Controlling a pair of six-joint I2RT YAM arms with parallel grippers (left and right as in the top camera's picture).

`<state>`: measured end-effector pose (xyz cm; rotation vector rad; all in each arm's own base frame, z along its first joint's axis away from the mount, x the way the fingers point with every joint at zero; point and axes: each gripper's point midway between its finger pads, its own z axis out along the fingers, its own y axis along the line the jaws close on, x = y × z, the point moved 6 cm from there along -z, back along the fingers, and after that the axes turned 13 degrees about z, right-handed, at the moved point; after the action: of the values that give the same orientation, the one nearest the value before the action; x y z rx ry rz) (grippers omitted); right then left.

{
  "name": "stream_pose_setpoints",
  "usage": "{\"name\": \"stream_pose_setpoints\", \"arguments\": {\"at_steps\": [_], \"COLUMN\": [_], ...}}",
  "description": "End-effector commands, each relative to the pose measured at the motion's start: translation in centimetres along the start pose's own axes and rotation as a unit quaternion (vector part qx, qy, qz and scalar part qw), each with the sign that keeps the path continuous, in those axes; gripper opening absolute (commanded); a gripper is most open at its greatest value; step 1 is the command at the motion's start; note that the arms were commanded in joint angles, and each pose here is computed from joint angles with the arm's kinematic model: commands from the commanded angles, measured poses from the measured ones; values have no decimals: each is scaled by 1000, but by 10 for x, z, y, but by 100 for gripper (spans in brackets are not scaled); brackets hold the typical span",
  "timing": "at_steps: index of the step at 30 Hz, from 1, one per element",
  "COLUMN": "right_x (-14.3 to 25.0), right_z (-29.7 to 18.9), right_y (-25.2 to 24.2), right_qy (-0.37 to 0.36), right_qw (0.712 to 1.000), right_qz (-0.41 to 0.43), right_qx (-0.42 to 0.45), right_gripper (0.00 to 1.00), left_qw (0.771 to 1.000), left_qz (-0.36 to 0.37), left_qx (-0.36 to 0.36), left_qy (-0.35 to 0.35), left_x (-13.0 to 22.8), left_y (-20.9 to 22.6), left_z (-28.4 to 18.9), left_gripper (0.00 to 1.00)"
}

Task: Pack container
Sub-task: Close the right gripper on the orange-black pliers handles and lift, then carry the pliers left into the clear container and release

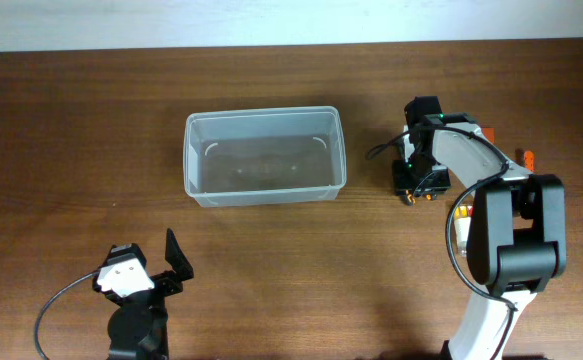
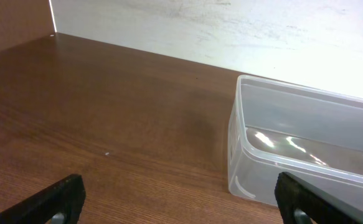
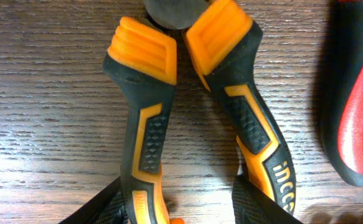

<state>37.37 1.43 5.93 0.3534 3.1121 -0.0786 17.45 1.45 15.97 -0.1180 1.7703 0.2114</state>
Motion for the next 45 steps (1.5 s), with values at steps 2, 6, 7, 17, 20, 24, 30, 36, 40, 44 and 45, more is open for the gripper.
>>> {"name": "stream_pose_setpoints", "arguments": {"at_steps": [2,6,7,17,20,24,30,36,40,44,45], "right_x": [5,7,7,4,0,-13,-48,-38,-8,31,38], "right_z": [8,7,7,7,3,-22,-121,-225,-266,-266,-266], "right_y": [-1,7,9,10,10,11,25,83,142,185,191], "right_qy": [17,27,28,19,12,-21,-143,-240,-288,-276,-273], "right_qw": [1000,998,998,998,998,998,985,943,890,835,822], "right_qz": [4,-22,-24,-23,-23,-36,-47,-204,-332,-457,-482], "right_qx": [-4,-43,-49,-52,-54,-56,-87,-104,-117,-131,-136], "right_gripper": [52,51,49,10,4,4,4,4,4,4,4], "left_qw": [1000,1000,1000,1000,1000,1000,1000,1000,1000,1000,1000], "left_qz": [5,5,5,5,5,5,5,5,5,5,5], "left_qx": [0,0,0,0,0,0,0,0,0,0,0], "left_qy": [0,0,0,0,0,0,0,0,0,0,0], "left_x": [1,1,1,1,1,1,1,1,1,1,1], "left_y": [0,0,0,0,0,0,0,0,0,0,0], "left_z": [0,0,0,0,0,0,0,0,0,0,0], "left_gripper": [99,99,99,99,99,99,99,99,99,99,99]}}
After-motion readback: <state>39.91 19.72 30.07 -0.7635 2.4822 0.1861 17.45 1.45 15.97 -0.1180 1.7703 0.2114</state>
